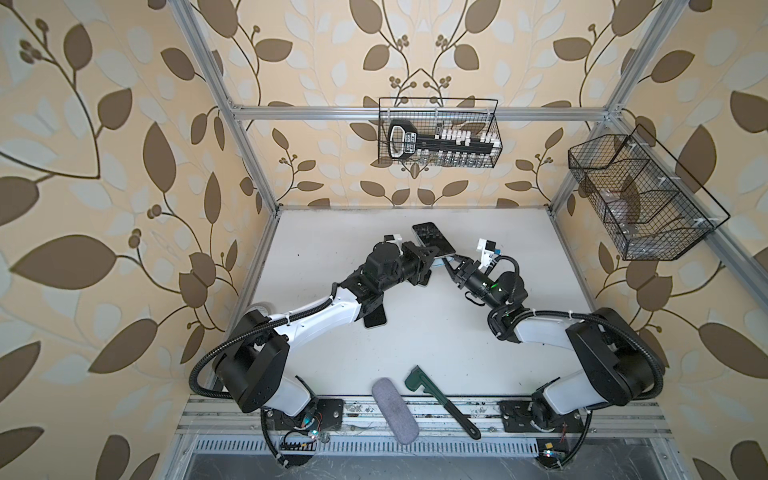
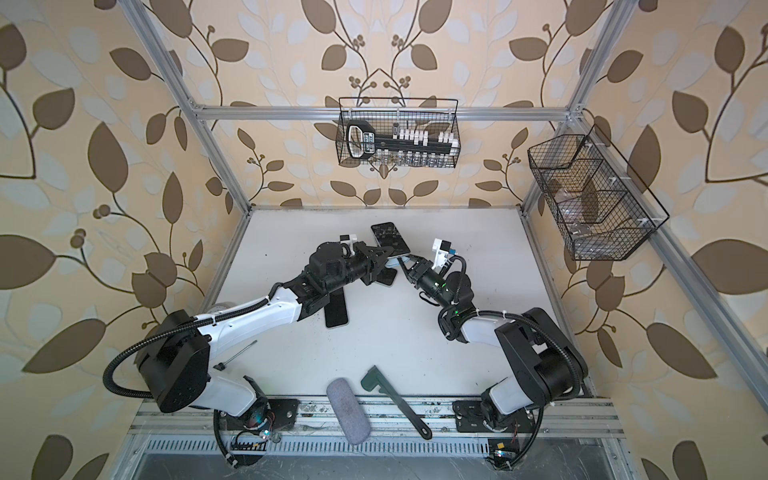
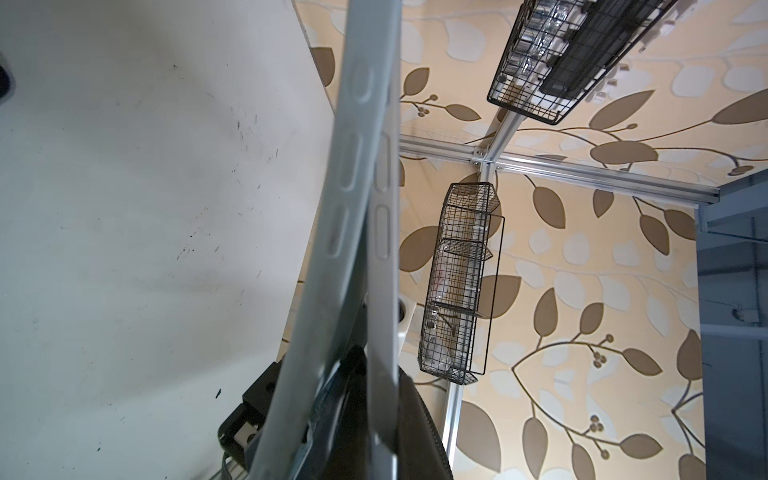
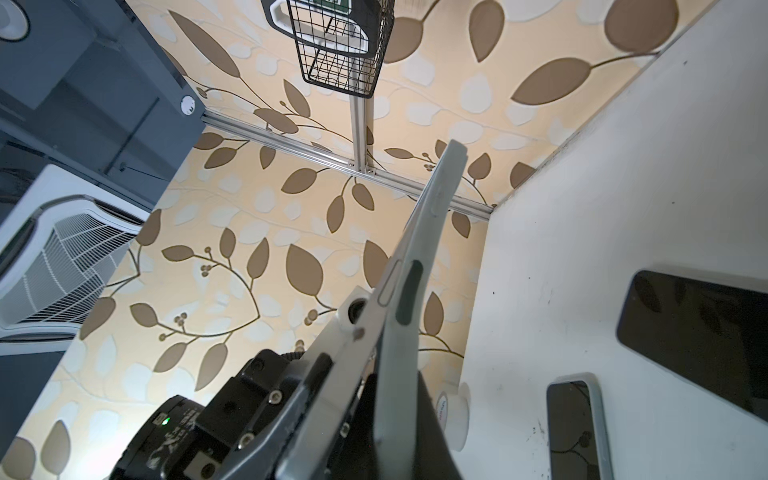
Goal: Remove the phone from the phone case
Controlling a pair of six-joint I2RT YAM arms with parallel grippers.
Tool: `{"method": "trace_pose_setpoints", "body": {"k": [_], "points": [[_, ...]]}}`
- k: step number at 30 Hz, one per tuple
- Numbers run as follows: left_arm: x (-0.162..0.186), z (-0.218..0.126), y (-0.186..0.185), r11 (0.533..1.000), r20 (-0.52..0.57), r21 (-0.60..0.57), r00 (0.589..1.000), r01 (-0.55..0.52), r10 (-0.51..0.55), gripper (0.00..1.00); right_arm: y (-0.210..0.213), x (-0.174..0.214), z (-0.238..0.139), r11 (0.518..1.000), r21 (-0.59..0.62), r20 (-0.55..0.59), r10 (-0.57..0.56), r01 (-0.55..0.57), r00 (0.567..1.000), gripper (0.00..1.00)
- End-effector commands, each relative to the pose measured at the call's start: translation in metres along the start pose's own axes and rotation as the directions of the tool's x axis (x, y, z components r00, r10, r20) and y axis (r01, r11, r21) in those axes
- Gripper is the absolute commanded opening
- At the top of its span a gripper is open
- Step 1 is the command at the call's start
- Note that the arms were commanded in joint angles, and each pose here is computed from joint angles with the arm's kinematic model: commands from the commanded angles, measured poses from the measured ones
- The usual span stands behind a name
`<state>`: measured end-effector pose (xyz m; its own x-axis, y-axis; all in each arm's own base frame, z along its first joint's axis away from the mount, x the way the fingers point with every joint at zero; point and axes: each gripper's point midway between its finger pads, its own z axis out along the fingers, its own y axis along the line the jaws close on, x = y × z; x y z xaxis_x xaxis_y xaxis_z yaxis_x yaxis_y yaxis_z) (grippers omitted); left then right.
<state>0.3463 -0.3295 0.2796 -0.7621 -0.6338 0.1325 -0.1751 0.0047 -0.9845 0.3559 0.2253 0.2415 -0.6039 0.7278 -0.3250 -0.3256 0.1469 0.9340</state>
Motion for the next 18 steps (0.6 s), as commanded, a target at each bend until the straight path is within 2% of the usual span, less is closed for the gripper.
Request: {"method": "trace_pose_setpoints", "body": {"k": [1, 4, 5, 7, 18], "points": [[0.01, -0.01, -0.083, 0.973, -0.022, 0.228, 0.999, -0.035, 0.041, 0.0, -0.016, 0.005, -0.007, 0.989, 0.092, -0.017, -0.112, 0.113, 0.994, 0.03], [0.014, -0.011, -0.094, 0.968, -0.036, 0.248, 0.998, -0.039, 0.049, 0.0, -0.022, 0.001, -0.009, 0.983, 0.122, -0.015, -0.136, 0.136, 0.991, 0.03], [0.018, -0.022, -0.111, 0.958, -0.038, 0.284, 0.997, -0.047, 0.06, 0.0, -0.024, -0.001, -0.01, 0.982, 0.128, -0.012, -0.137, 0.138, 0.99, 0.03], [0.021, -0.027, -0.117, 0.954, -0.04, 0.297, 0.997, -0.052, 0.066, 0.0, -0.03, -0.004, -0.01, 0.981, 0.14, -0.012, -0.135, 0.136, 0.991, 0.03], [0.024, -0.035, -0.123, 0.946, -0.04, 0.316, 0.996, -0.067, 0.084, 0.0, -0.049, -0.018, -0.015, 0.974, 0.181, 0.002, -0.137, 0.135, 0.991, 0.03]]}}
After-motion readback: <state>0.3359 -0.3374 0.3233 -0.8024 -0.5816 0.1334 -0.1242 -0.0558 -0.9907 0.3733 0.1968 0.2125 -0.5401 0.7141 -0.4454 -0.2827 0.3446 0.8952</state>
